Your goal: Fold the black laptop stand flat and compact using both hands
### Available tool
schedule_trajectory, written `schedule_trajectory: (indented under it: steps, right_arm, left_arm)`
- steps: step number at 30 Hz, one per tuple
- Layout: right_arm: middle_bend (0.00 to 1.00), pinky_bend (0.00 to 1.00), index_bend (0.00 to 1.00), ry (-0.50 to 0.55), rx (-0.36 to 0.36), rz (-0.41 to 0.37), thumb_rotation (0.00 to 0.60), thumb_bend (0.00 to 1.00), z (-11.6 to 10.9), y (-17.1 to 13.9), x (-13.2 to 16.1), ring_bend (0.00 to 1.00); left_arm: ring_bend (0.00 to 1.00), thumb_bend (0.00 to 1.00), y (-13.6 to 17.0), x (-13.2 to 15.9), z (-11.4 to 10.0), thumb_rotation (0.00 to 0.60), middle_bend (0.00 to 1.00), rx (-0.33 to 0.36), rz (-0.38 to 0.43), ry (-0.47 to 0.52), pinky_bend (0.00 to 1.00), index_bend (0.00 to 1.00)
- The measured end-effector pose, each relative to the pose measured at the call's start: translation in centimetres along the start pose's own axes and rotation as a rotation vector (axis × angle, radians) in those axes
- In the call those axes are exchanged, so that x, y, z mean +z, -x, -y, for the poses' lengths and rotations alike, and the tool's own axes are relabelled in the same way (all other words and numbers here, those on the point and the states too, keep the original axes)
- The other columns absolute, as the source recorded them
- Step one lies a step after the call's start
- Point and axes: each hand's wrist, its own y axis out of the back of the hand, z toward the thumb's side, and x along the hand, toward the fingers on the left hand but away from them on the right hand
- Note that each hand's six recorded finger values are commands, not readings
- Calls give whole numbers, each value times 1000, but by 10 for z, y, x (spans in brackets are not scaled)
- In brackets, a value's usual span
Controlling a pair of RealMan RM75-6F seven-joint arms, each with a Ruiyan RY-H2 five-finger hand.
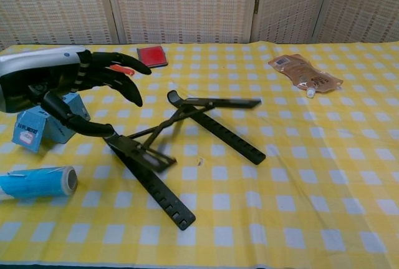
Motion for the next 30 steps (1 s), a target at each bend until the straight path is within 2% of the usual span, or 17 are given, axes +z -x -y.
schedule_trajectory:
  steps: [5,8,11,16,21,25,30]
  right_arm:
    - [67,35,0,-1,4,-2,600,416,2,0,0,82]
    - [67,35,0,-5,12,-6,600,416,3,0,0,83]
    - [68,35,0,-16,17,-13,600,417,3,-1,2,83]
    - [78,35,0,-50,29,-31,600,416,3,1,6,82]
    - [136,45,0,-150,46,-47,600,416,5,7,10,111]
    - [199,123,10,-263,55,-75,600,403,10,19,17,159]
    - [269,251,98,-396,64,-131,600,261,26,44,32,232]
  left_arm:
    - [239,208,3,2,-9,600,365,21,16,-45,41,192]
    - [236,208,1,-6,-13,600,355,39,2,-112,38,192]
    - [225,208,-2,-17,-17,600,333,61,-23,-221,34,192]
    - [198,208,-8,-46,-21,600,284,95,-86,-470,17,181]
    - [142,205,-17,-76,-21,600,228,119,-152,-675,10,132]
    - [122,203,-27,-88,-18,600,208,138,-177,-739,5,117]
    - [119,203,-37,-97,-13,600,202,151,-194,-801,0,105]
